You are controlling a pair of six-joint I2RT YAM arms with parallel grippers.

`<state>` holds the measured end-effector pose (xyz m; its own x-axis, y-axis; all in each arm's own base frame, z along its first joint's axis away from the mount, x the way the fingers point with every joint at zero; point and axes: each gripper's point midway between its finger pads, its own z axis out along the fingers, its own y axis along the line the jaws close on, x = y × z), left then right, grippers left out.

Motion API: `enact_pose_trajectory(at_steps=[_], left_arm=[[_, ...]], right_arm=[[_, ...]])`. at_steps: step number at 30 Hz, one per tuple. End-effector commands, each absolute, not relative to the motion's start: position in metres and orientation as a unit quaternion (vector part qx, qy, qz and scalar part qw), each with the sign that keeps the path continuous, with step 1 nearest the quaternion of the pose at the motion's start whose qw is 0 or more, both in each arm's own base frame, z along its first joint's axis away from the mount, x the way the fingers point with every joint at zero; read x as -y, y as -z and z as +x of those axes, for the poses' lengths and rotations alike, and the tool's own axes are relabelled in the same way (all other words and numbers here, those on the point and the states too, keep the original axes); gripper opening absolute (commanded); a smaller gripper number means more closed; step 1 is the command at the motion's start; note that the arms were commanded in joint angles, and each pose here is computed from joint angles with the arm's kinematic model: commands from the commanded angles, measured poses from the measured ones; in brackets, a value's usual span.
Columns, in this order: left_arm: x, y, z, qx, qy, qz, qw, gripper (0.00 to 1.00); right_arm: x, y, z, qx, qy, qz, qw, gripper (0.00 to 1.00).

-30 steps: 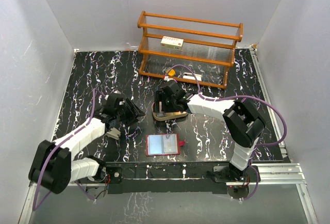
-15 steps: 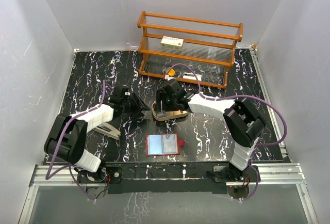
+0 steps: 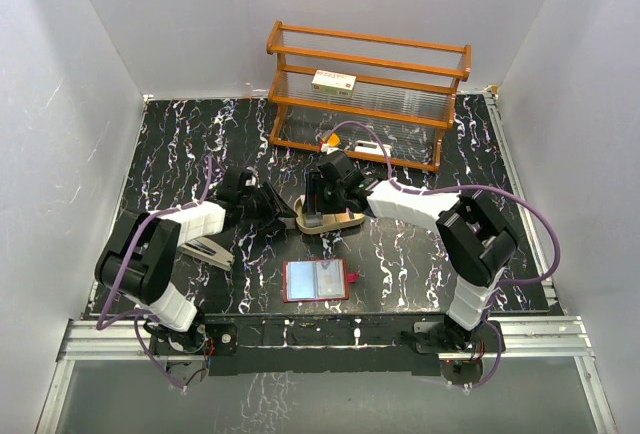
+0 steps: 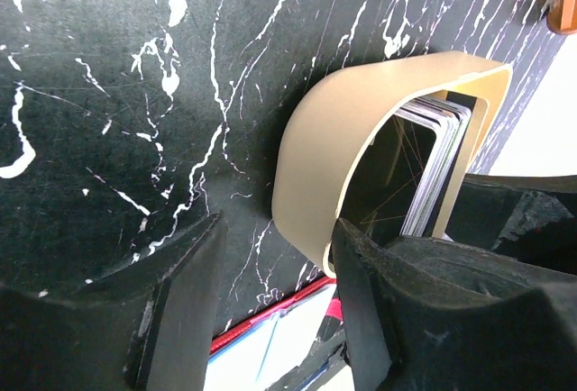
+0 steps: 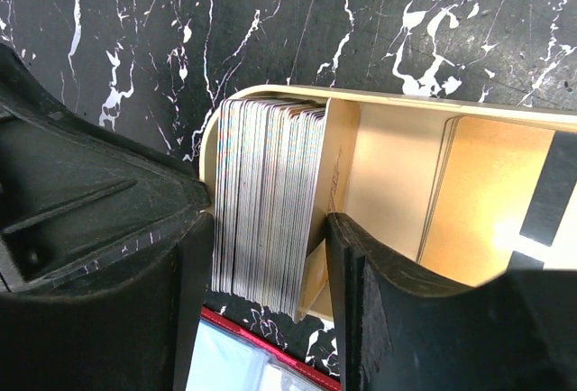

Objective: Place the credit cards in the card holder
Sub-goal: Pick up the credit card from the storage box.

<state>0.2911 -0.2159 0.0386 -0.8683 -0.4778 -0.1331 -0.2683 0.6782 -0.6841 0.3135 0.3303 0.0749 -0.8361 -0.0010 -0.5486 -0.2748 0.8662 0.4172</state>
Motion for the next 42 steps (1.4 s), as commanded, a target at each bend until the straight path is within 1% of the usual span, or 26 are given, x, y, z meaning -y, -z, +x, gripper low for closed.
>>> enact_pose_trajectory(at_steps=[1, 9, 11, 14, 15, 17, 22, 27, 32, 36, 42], left_arm=[[0.219, -0.037, 0.288, -0.905, 0.353, -0.191, 0.142, 0.48], [0.223, -0.033, 0.290, -0.907, 0.353, -0.185, 0.133, 0.48], [0.223, -0.033, 0.290, -0.908, 0.353, -0.184, 0.132, 0.48], [0.224, -0.031, 0.290, -0.909, 0.352, -0.183, 0.131, 0.48], [0.224, -0.031, 0.290, -0.909, 0.351, -0.183, 0.130, 0.48], [0.224, -0.030, 0.291, -0.910, 0.350, -0.183, 0.129, 0.48], [0.225, -0.031, 0.292, -0.910, 0.350, -0.181, 0.129, 0.48], [0.225, -0.033, 0.293, -0.910, 0.350, -0.179, 0.132, 0.48], [0.222, -0.037, 0.294, -0.911, 0.344, -0.179, 0.138, 0.48], [0.215, -0.047, 0.296, -0.912, 0.330, -0.182, 0.162, 0.48], [0.197, -0.065, 0.293, -0.916, 0.297, -0.182, 0.199, 0.49]], right_arm=[[-0.349, -0.128, 0.323, -0.890, -0.305, -0.087, 0.326, 0.48], [-0.346, -0.131, 0.320, -0.888, -0.311, -0.086, 0.328, 0.44], [-0.347, -0.131, 0.319, -0.888, -0.313, -0.085, 0.326, 0.44], [-0.348, -0.132, 0.318, -0.888, -0.316, -0.087, 0.324, 0.47], [-0.348, -0.131, 0.317, -0.888, -0.316, -0.087, 0.324, 0.47], [-0.348, -0.132, 0.318, -0.888, -0.315, -0.087, 0.324, 0.41], [-0.346, -0.131, 0.318, -0.889, -0.311, -0.084, 0.326, 0.22], [-0.339, -0.131, 0.320, -0.892, -0.295, -0.078, 0.333, 0.10], [-0.326, -0.130, 0.321, -0.900, -0.265, -0.069, 0.339, 0.04], [-0.314, -0.134, 0.320, -0.903, -0.245, -0.067, 0.347, 0.00], [-0.305, -0.140, 0.310, -0.900, -0.248, -0.064, 0.354, 0.00]])
